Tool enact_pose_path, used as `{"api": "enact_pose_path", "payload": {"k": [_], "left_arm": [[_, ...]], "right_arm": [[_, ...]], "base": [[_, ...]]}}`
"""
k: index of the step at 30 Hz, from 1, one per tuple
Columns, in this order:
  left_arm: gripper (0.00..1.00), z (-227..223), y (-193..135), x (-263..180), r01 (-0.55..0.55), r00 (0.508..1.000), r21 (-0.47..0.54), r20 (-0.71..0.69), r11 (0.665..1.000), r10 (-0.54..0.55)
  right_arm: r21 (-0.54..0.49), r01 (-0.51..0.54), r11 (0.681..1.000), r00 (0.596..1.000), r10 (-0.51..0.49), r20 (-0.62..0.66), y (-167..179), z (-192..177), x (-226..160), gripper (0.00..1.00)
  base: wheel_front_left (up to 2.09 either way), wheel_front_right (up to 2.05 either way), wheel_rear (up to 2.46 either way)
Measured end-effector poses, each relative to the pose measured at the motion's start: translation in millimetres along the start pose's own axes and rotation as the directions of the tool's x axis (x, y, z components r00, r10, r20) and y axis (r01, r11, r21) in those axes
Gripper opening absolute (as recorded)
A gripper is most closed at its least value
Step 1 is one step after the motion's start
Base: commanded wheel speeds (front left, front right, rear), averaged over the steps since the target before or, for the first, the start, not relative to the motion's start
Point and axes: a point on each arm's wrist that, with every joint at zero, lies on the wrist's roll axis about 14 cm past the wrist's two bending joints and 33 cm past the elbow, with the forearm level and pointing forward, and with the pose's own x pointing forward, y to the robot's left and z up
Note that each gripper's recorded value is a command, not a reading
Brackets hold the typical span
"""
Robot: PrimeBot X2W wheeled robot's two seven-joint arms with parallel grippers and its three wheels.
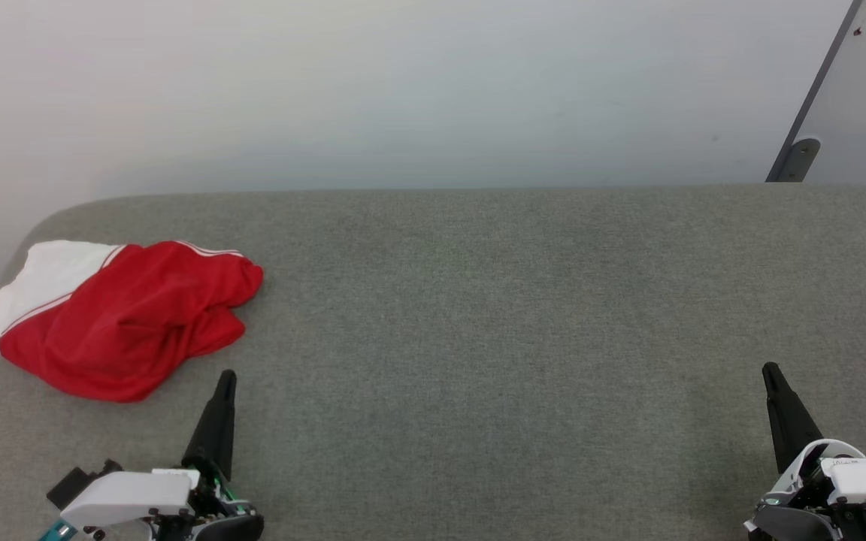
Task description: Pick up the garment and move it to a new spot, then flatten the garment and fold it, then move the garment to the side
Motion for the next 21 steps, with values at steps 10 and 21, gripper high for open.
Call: {"api": "enact_pose_path", "payload": {"k": [10, 21], "left_arm": [[0.00, 0, 0, 0, 0.000, 1.000, 0.000, 0.000, 1.000, 0.000], [1.00, -2, 22, -9, -0.063, 0.998, -0.011, 0.001, 0.998, 0.064]], "right_arm": [[0.000, 0.000, 1.000, 1.000, 0.000, 0.000, 0, 0, 0, 0.00], [0.007, 0.059, 0.998, 0.998, -0.059, 0.003, -20, 0, -8, 1.00]], "base": [[0.00, 0.00, 0.00], [0.00, 0.00, 0.00]]}}
